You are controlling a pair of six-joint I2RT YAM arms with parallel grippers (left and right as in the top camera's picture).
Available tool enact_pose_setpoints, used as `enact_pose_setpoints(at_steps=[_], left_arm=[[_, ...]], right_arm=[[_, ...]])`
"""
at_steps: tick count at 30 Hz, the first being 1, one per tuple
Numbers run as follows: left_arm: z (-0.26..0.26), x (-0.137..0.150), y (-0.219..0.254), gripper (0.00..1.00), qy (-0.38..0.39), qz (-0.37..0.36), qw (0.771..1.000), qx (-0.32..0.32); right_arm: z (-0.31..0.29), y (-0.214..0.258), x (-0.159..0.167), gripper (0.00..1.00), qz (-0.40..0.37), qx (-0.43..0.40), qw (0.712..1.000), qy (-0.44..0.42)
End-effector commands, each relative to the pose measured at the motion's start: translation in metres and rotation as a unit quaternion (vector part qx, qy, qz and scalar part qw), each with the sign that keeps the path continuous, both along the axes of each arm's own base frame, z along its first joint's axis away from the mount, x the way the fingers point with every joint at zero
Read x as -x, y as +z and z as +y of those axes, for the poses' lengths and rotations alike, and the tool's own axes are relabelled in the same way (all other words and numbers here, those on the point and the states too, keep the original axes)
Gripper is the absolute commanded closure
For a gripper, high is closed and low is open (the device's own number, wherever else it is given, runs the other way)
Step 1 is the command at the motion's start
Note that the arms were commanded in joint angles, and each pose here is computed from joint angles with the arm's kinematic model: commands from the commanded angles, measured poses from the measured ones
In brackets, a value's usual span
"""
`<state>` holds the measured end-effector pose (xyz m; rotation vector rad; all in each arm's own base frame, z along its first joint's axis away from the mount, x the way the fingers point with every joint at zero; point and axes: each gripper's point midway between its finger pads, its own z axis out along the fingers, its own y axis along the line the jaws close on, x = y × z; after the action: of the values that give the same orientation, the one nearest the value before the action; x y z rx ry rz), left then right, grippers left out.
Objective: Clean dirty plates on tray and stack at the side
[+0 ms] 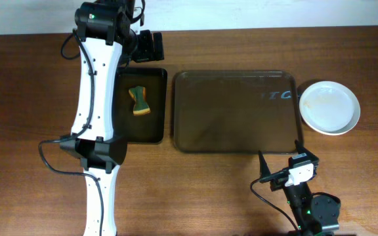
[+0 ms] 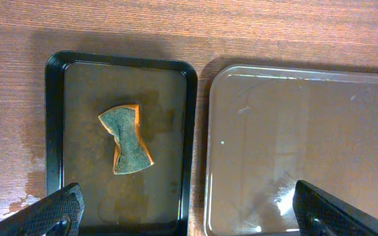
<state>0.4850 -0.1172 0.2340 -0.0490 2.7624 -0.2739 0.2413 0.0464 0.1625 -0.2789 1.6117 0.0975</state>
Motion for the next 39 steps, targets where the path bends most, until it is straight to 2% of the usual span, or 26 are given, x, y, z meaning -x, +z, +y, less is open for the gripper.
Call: enact_pose_setpoints(at_steps=[1,16,18,19,21,23,26,32,35,39], left_arm=[[0.002,-0.002,-0.004,0.0,0.003,0.005,1.0,0.003],[0.003,-0.002,-0.003,0.0,0.005,0.003,1.0,0.0],[0.0,-0.008,0.024,0.0,0.003,-0.046,0.999,0.009],[-0.002,-0.012,0.055,0.0,0.002,-0.099,0.995,0.02],[0.001,-0.018,0.112,0.0,0.006,-0.201,0.979,0.031],[0.008,-0.012,0.135,0.0,0.007,-0.251,0.968,0.021],[0.034,0.02,0.147,0.0,-0.004,-0.316,0.949,-0.016],[0.089,0.108,0.102,0.0,-0.008,-0.385,0.919,-0.079],[0.097,0.156,0.06,0.0,-0.034,-0.441,0.889,-0.12],[0.099,0.2,0.022,0.0,-0.033,-0.515,0.846,-0.133]], right_arm=[[0.002,-0.002,0.001,0.02,-0.003,0.002,1.0,0.008],[0.002,-0.002,0.001,0.02,-0.003,0.002,1.0,0.008],[0.002,-0.002,0.001,0.02,-0.003,0.002,1.0,0.008],[0.002,-0.002,0.001,0.02,-0.003,0.002,1.0,0.008],[0.002,-0.002,0.001,0.02,-0.003,0.002,1.0,0.008],[0.002,-0.002,0.001,0.02,-0.003,0.002,1.0,0.008],[0.002,-0.002,0.001,0.02,-0.003,0.002,1.0,0.008],[0.002,-0.002,0.001,0.02,-0.003,0.002,1.0,0.008],[0.002,-0.002,0.001,0.02,-0.003,0.002,1.0,0.008],[0.002,-0.002,0.001,0.02,-0.003,0.002,1.0,0.008]])
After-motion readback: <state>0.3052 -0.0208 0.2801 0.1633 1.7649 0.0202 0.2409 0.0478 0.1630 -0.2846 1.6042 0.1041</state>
